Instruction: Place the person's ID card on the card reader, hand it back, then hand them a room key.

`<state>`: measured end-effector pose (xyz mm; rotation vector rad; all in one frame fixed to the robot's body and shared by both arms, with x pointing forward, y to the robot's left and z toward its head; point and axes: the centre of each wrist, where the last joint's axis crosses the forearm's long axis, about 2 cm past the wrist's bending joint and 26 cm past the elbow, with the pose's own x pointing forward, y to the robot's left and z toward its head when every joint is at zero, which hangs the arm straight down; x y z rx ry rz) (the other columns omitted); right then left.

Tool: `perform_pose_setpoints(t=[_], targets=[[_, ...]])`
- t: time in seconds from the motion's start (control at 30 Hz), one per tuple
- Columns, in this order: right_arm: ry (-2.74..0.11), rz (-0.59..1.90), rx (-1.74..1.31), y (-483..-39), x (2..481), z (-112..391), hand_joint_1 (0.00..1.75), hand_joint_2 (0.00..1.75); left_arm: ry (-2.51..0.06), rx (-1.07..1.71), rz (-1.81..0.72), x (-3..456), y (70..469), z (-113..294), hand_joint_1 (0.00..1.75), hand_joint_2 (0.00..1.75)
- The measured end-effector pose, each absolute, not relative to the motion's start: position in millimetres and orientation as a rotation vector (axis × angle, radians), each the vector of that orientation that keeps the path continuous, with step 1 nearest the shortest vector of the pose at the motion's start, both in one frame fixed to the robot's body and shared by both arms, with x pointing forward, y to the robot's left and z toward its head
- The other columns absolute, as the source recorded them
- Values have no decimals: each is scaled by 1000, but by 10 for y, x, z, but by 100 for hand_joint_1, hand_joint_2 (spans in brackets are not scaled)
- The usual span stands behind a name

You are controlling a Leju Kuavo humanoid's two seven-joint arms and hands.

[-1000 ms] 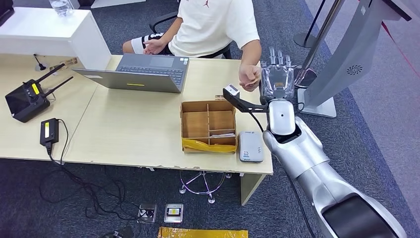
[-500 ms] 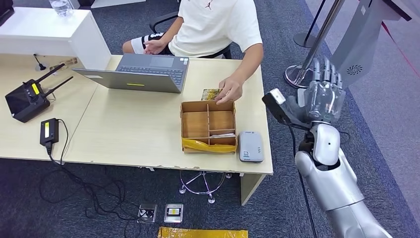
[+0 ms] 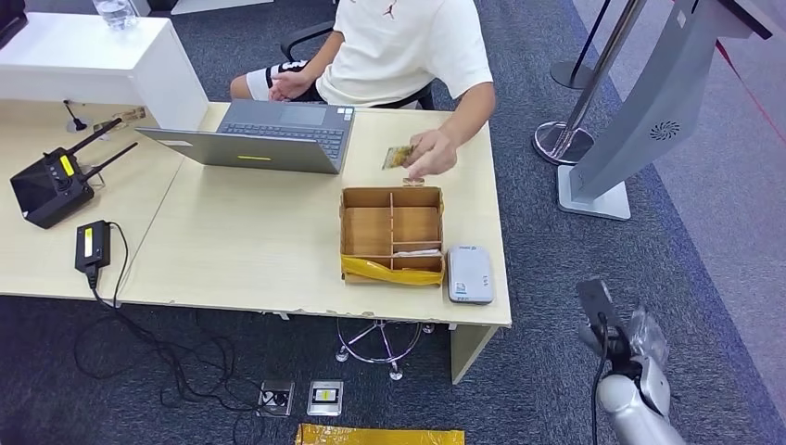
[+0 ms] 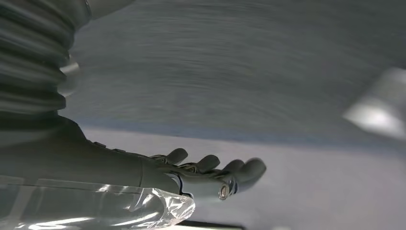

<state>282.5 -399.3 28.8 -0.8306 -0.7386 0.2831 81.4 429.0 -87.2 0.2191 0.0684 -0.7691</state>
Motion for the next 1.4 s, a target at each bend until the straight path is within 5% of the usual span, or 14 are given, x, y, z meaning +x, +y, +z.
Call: perform_pose_setpoints(t=[0.17,0.3,0.67,1.1,1.4], targets=[[-207,807,-532,-3955,1910,-486,0,175,57,217,-776,799,4322,-866,0,175],[-138,705,-431,-3868,1461,-731,0,175,52,221,-786,798,4344,-860,0,175],[-50,779,-387,-3595,1183,-904,0,175,36,234,-813,811,4356,-855,0,175],[-605,-116,-998,-4324,1657,-459,0,175,32,248,-793,811,4395,-844,0,175],[-1363,-313,-1280,-4580,2713,1044,0,175,32,256,-794,807,4410,-841,0,175]])
